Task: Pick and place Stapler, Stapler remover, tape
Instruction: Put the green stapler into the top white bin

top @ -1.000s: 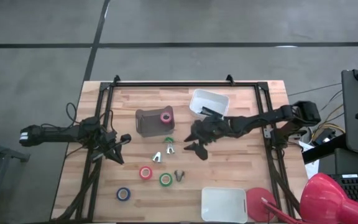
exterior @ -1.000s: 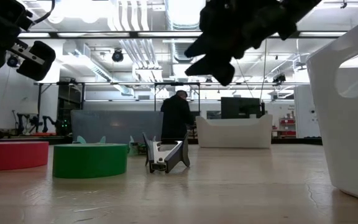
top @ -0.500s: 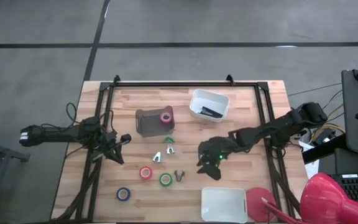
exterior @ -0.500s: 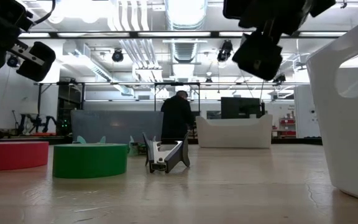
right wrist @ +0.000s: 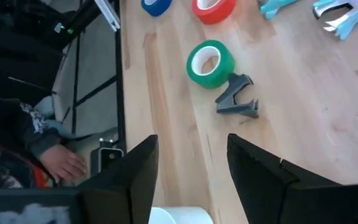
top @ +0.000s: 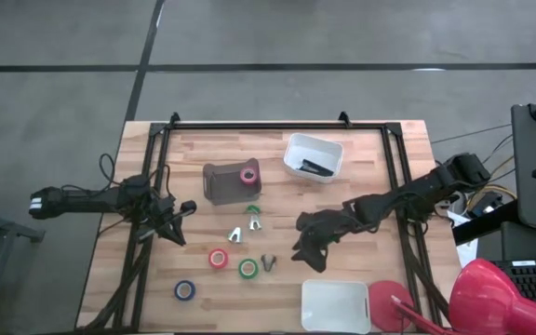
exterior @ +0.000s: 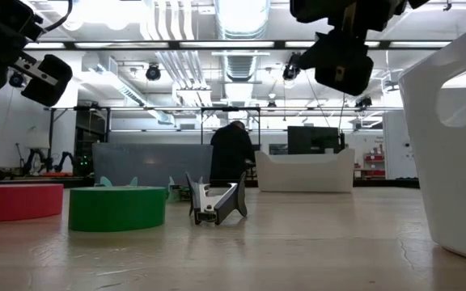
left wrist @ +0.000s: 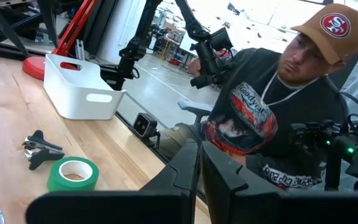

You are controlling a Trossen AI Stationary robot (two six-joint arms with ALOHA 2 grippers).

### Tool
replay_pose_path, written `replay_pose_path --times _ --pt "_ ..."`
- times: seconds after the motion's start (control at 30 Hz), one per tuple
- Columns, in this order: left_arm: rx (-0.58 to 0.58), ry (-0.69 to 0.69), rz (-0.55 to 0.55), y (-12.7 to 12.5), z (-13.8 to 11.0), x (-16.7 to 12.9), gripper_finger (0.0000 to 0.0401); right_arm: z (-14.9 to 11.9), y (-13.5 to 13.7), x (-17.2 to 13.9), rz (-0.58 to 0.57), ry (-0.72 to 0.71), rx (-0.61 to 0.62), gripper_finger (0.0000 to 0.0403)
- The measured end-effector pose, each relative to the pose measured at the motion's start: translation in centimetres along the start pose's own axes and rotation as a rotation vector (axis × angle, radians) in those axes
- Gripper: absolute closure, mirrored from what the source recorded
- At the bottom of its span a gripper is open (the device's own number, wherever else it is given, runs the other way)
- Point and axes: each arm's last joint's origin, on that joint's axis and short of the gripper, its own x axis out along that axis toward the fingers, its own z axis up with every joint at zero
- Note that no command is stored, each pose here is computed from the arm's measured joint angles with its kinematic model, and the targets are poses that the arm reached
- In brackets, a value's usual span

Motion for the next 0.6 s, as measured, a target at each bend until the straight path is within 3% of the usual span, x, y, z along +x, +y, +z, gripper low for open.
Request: replay_pose_path --times 0.27,0.43,0.6 --pt "0.000 0.000 0.000 0.0 0.0 0.0 0.0378 0.0 0.6 -0.1 -0.006 -0.014 -0.128 0.0220" --pt "0.001 -0.001 0.000 0.0 0.0 0.0 0.0378 1.1 0.3 -0.3 -0.115 -0.122 -0.202 0.0220" --pt "0.001 -0.001 0.000 0.0 0.0 0.0 0.0378 2.5 -1.5 -0.7 -0.204 -0.163 -0.174 0.0220"
